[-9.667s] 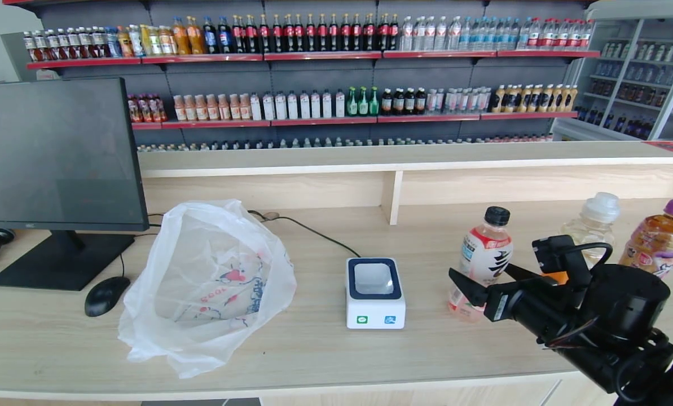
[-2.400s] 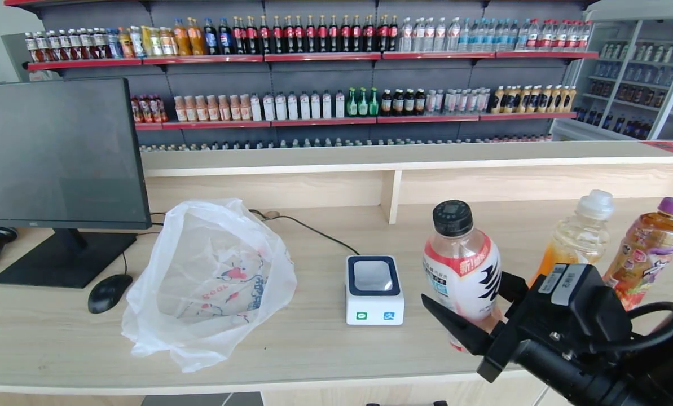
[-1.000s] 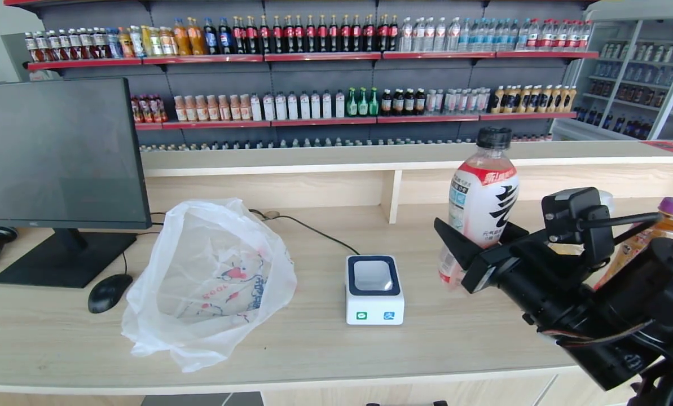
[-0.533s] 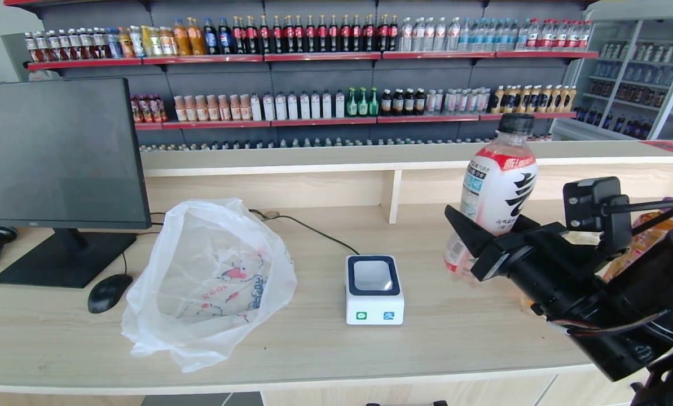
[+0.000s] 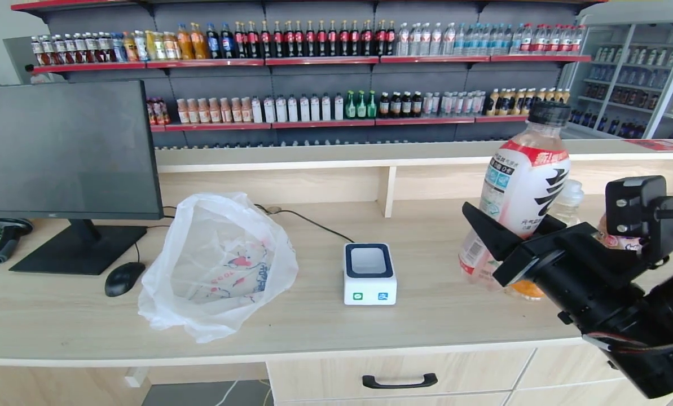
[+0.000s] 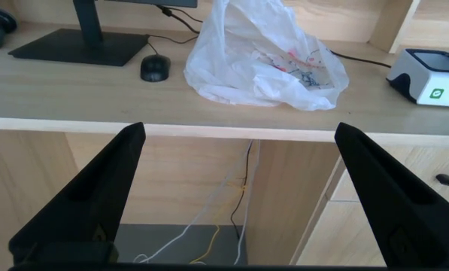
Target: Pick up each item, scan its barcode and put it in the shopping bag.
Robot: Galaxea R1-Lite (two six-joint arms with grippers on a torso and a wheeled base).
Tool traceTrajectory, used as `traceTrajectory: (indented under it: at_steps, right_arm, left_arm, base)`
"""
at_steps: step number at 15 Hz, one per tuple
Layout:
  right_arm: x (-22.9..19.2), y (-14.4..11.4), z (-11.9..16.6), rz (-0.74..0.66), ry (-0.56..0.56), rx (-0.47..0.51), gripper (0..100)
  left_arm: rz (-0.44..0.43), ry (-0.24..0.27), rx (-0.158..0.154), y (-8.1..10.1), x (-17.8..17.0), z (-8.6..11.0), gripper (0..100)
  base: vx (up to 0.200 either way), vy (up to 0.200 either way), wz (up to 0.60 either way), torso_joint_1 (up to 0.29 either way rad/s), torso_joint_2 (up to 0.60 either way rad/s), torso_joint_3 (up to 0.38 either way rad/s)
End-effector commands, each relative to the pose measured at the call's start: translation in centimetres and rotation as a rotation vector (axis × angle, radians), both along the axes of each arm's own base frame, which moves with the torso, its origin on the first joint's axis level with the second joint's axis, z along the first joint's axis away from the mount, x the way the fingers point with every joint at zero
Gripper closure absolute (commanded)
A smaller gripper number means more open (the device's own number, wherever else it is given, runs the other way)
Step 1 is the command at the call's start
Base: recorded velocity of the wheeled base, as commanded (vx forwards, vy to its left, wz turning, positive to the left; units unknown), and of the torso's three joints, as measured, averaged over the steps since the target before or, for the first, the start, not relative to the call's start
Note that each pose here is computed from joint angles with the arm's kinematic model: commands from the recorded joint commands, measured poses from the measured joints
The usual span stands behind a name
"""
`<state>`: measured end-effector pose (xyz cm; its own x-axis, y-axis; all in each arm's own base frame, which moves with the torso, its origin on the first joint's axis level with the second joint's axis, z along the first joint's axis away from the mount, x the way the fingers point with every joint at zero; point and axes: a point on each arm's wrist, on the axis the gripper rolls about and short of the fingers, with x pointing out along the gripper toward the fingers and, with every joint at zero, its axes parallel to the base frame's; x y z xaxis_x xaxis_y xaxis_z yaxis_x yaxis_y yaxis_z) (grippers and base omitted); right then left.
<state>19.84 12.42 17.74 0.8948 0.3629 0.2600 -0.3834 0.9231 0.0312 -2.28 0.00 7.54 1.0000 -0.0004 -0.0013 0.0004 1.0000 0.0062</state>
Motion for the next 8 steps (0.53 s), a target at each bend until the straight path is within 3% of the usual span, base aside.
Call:
traceTrajectory:
  at_steps: [1,3,8]
  right_arm:
    - [-0.21,-0.14,0.19,-0.002,-0.004,0.003,100]
    - [-0.26,-0.17,0.09,-0.002,0.000,0.001,100]
    - [-0.76,-0.50,-0.06,-0.002,0.006,-0.004,100]
  left_arm:
    - [0.000,0.000,0.000,0.00,0.00,-0.01,0]
    - [0.000,0.000,0.000,0.00,0.00,-0.01,0]
    - [0.000,0.000,0.000,0.00,0.00,-0.01,0]
  base:
    - [0.000,0.000,0.00,0.000,0.00,0.000]
    - [0.000,0.000,0.00,0.000,0.00,0.000]
    - [0.000,0.200,0.00,-0.004,0.00,0.000]
